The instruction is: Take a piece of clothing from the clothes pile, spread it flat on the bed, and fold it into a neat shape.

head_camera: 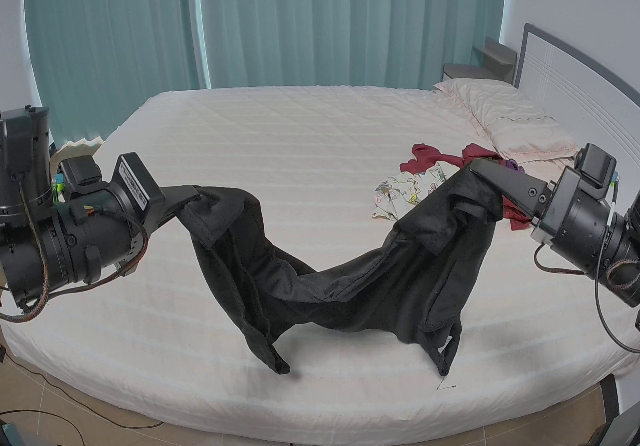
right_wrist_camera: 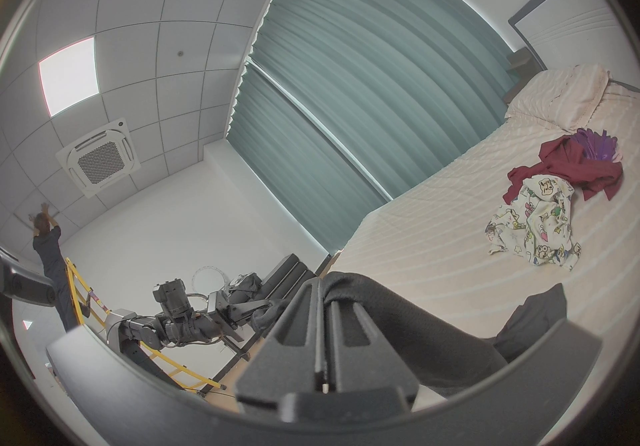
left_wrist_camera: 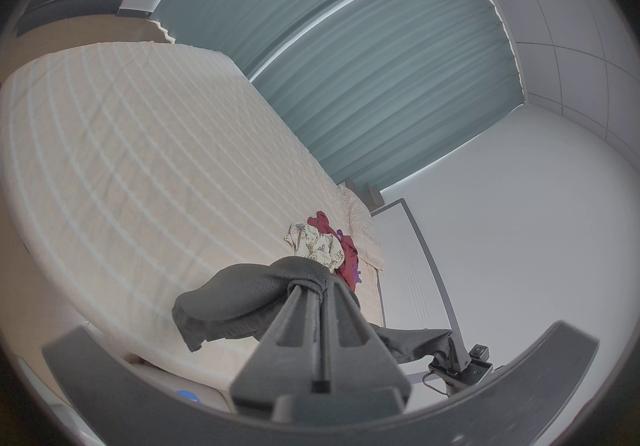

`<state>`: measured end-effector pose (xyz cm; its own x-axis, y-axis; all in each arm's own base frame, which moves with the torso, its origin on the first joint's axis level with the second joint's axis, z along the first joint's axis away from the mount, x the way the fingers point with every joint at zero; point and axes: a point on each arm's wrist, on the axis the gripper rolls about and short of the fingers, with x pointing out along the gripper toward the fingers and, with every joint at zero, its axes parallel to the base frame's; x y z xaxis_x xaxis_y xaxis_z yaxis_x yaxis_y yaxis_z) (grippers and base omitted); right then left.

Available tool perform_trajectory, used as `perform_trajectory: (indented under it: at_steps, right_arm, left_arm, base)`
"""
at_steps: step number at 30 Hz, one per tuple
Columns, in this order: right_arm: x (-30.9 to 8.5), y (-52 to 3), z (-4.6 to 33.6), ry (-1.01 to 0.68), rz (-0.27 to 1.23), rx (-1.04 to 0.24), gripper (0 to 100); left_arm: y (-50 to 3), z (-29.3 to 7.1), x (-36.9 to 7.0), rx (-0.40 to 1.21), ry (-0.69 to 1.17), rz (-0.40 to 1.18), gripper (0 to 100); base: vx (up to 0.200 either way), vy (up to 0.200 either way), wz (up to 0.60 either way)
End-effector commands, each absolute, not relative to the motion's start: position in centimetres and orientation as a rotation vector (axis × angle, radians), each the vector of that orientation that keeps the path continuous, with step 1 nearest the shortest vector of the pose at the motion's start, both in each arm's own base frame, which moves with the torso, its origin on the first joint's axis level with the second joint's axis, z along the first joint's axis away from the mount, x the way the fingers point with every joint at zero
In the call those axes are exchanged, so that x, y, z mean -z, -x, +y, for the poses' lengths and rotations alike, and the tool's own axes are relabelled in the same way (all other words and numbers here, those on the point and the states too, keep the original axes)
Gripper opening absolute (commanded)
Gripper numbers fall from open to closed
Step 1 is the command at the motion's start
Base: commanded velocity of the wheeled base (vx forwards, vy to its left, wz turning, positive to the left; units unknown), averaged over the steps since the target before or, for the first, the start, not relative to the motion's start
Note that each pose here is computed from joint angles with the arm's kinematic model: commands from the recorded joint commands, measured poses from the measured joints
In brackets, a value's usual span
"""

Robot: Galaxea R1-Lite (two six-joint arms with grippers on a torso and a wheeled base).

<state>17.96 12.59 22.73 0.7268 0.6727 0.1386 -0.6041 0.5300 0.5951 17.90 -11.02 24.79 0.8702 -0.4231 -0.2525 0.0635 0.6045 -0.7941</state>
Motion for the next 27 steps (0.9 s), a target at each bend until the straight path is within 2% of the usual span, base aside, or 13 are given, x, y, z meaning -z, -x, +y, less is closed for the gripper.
perform_trajectory:
  at_steps: [1, 10, 16, 19, 23, 27]
  right_arm:
    - [-23.5, -16.2, 11.6, -0.669, 0.078, -0.817, 0]
    - [-25.1, -12.8, 9.5, -0.671, -0.009, -0.934, 0]
    - [-28.0, -11.9, 8.8, -0.687, -0.133, -0.976, 0]
    - [-29.6, -12.3, 8.7, -0.720, -0.180, -0.969, 0]
    - [-32.6, -14.4, 8.8, -0.782, -0.249, -0.926, 0]
    - [-32.6, -16.7, 9.8, -0.811, -0.237, -0.858, 0]
  left_arm:
    - [-17.0, -10.5, -25.1, 0.306, 0.891, 0.428, 0]
    - [-15.5, -9.5, -25.9, 0.330, 0.908, 0.388, 0]
    - [-14.8, -9.1, -27.7, 0.367, 0.932, 0.322, 0]
    - [-14.7, -9.1, -28.6, 0.380, 0.942, 0.298, 0]
    - [-15.0, -9.1, -30.5, 0.401, 0.958, 0.241, 0]
    - [-15.4, -9.2, -31.0, 0.400, 0.960, 0.227, 0]
  base:
    - [-0.200, 0.000, 0.00]
    - [-0.200, 0.000, 0.00]
    - [-0.200, 0.000, 0.00]
    - [-0.200, 0.000, 0.00]
    - [0.000, 0.000, 0.00]
    - [0.000, 0.000, 0.00]
